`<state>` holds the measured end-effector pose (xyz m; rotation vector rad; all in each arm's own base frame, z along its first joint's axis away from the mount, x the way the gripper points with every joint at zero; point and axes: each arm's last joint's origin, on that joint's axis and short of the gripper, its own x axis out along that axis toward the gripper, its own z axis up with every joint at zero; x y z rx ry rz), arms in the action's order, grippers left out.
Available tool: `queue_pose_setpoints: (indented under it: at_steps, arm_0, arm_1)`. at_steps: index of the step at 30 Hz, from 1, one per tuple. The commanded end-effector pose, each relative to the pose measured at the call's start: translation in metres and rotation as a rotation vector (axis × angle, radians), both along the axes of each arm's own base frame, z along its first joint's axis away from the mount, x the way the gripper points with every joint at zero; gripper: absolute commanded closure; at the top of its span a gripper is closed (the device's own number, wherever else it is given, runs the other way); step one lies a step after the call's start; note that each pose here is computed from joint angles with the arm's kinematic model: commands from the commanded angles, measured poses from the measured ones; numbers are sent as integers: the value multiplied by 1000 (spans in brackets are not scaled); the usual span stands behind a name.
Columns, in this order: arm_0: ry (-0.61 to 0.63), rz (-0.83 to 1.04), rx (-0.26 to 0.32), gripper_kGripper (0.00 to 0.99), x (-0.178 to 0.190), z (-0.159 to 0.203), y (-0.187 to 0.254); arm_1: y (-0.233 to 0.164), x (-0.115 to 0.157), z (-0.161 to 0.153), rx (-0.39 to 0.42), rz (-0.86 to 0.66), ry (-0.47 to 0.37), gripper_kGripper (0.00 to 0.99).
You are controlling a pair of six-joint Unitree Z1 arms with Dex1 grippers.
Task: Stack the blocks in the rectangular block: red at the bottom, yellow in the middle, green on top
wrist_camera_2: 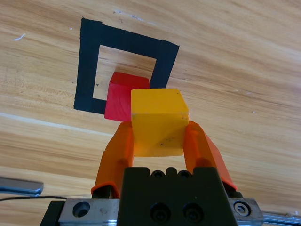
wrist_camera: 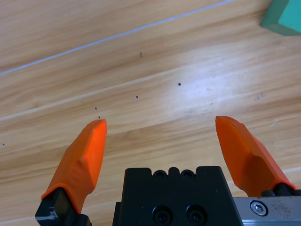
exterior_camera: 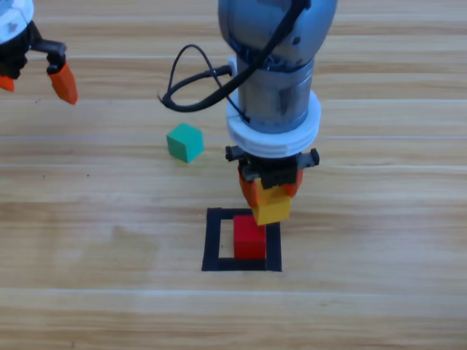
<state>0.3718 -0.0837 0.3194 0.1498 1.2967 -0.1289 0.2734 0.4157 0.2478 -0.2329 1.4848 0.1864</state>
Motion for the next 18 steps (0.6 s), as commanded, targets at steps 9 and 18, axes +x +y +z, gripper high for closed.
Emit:
queue_pose_setpoints:
  at_steps: [9,18]
  arm_0:
    - [1,3,-20,0,-6,-12,7]
    - [10,-3,-30,0,-6,-21,6]
  arm_1:
    - [20,-13,-19,-26,-39,-8,990]
    - [26,-15,-30,-29,-82,1,990]
